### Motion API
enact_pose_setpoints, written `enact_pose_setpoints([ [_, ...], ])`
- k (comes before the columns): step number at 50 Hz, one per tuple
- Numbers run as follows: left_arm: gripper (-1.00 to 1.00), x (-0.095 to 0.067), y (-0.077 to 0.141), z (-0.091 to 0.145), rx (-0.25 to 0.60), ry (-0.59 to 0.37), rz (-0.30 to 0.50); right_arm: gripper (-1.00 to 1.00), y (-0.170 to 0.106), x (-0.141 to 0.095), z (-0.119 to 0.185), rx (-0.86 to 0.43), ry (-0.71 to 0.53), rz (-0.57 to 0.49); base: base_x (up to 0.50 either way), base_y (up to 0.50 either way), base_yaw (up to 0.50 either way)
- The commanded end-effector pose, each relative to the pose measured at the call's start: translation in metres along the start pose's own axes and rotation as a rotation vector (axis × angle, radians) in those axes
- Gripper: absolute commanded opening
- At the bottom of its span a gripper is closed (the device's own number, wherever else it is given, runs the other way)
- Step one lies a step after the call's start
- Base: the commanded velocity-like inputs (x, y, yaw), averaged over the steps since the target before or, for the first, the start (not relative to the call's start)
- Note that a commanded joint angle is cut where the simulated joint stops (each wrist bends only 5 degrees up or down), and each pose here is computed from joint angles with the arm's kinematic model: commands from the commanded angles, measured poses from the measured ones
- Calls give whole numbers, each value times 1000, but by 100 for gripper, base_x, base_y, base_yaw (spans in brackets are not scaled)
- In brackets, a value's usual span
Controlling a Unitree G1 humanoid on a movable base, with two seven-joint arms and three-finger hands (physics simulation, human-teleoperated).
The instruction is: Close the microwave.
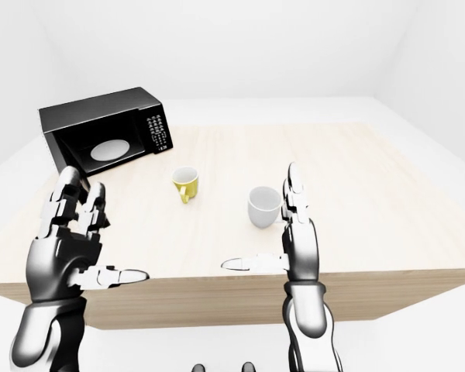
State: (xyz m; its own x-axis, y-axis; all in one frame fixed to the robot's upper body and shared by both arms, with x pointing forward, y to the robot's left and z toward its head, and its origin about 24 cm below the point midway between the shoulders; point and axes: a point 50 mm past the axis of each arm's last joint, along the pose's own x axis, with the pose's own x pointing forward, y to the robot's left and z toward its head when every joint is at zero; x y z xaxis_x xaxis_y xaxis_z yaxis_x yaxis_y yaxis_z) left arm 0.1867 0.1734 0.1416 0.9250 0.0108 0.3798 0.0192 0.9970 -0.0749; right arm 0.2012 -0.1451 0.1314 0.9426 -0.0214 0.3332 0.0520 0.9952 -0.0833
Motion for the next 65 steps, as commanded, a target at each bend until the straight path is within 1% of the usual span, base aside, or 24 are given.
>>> enact_pose_setpoints([
  [1, 100, -1, 1, 5, -9, -20, 1, 100, 1, -1, 2, -12, -9, 0, 0, 50, 0],
  [37, 100, 0, 2, 2, -6, -8, 4, 100, 7, -2, 0, -16, 4, 17, 0, 50, 0],
  [48, 100, -1, 3, 6, 0, -25, 9, 100, 6, -4, 6, -9, -20, 19, 0, 50, 0],
  [65, 100, -1, 3, 8, -3, -33, 8, 100, 8, -4, 6, -8, -20, 24, 0, 50, 0],
])
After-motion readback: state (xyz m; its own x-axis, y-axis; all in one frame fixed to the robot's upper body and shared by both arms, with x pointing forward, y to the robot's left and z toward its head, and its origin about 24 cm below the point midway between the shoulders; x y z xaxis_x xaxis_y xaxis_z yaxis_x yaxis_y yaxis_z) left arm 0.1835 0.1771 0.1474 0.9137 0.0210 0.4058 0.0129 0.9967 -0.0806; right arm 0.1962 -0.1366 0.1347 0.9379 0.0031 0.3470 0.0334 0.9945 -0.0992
